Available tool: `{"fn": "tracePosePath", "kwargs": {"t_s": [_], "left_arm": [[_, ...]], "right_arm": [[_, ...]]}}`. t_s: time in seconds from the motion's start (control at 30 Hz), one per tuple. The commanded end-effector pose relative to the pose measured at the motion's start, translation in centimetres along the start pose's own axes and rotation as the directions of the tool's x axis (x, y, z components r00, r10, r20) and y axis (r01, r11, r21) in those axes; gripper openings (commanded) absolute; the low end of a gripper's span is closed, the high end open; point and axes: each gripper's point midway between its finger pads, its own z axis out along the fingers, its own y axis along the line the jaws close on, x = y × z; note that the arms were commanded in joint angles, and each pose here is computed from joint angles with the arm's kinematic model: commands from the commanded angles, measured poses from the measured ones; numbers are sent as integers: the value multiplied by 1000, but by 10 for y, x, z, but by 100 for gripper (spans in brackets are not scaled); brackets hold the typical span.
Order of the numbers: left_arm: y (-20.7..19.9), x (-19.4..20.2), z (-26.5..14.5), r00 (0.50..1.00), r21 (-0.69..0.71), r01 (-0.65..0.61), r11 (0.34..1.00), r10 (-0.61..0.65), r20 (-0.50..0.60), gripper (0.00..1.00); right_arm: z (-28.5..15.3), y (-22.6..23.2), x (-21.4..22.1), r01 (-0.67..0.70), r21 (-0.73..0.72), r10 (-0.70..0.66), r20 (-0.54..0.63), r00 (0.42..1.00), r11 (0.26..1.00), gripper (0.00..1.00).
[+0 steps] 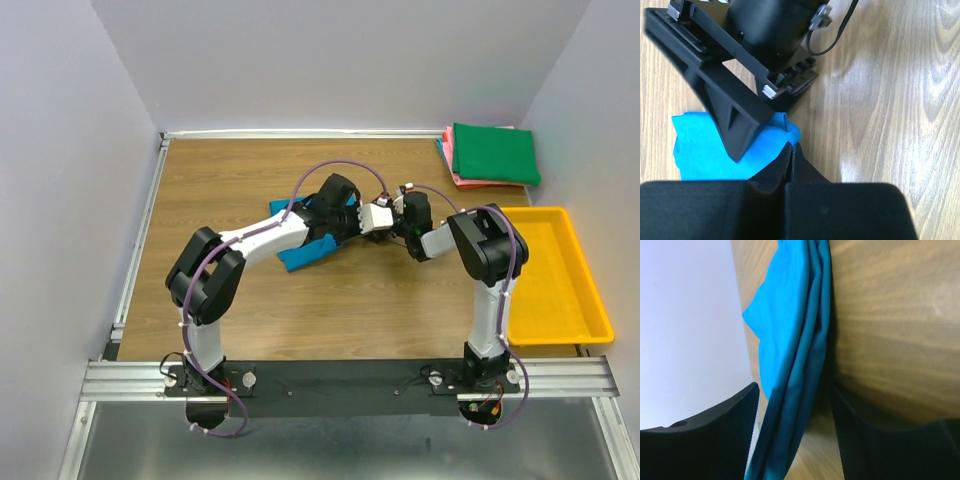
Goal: Fold and stack the t-shirts
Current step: Put the neatly folded tshirt into the corner of the board with the right arm
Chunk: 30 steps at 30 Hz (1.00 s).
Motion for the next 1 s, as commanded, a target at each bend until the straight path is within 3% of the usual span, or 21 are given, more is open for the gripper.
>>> {"fn": "tracePosePath", "kwargs": {"t_s": [0.0, 0.13, 0.37, 0.4, 0.47, 0.5, 0.6, 0.73, 0.8, 0.83, 0.87, 0.97], "left_arm": [[9, -22, -2, 997, 7, 20, 1000, -20, 69, 0], [12, -21, 2, 996, 18, 41, 999, -42, 75, 0], [10, -15, 2, 996, 33, 46, 998, -48, 71, 0], [12, -13, 2, 997, 28, 45, 999, -47, 68, 0], [12, -10, 3, 997, 26, 56, 998, -57, 58, 1], [14, -11, 2, 996, 24, 68, 997, -69, 61, 10], [26, -16, -16, 989, 20, 113, 993, -115, 98, 30], [48, -24, -57, 970, 10, 170, 985, -169, 175, 57], [60, -25, -78, 952, 9, 221, 975, -218, 217, 65], [61, -26, -85, 944, 20, 244, 970, -242, 224, 85], [66, -21, -93, 935, 29, 266, 964, -265, 234, 97], [72, -11, -105, 922, 23, 318, 948, -315, 227, 98]], "right_arm": [[19, -13, -16, -15, 32, 11, 94, 996, 999, 64], [31, -20, -11, -36, 36, 33, 79, 996, 999, 57], [41, -33, -8, -70, 48, 66, 72, 995, 996, 54], [42, -33, -8, -72, 47, 69, 74, 995, 996, 49], [44, -27, -11, -54, 29, 52, 74, 996, 998, 22], [44, -21, -12, -12, 15, 11, 68, 998, 1000, 1], [44, 3, -22, 99, -23, -97, 71, 993, 995, 0], [36, 20, -44, 351, 25, -352, 32, 935, 936, 0], [34, 29, -63, 419, 27, -420, 27, 907, 908, 0], [30, 19, -69, 467, 65, -468, -2, 884, 882, 1], [32, 32, -82, 519, 58, -521, 9, 854, 852, 0], [24, 22, -107, 670, 123, -671, -38, 740, 732, 0]]}}
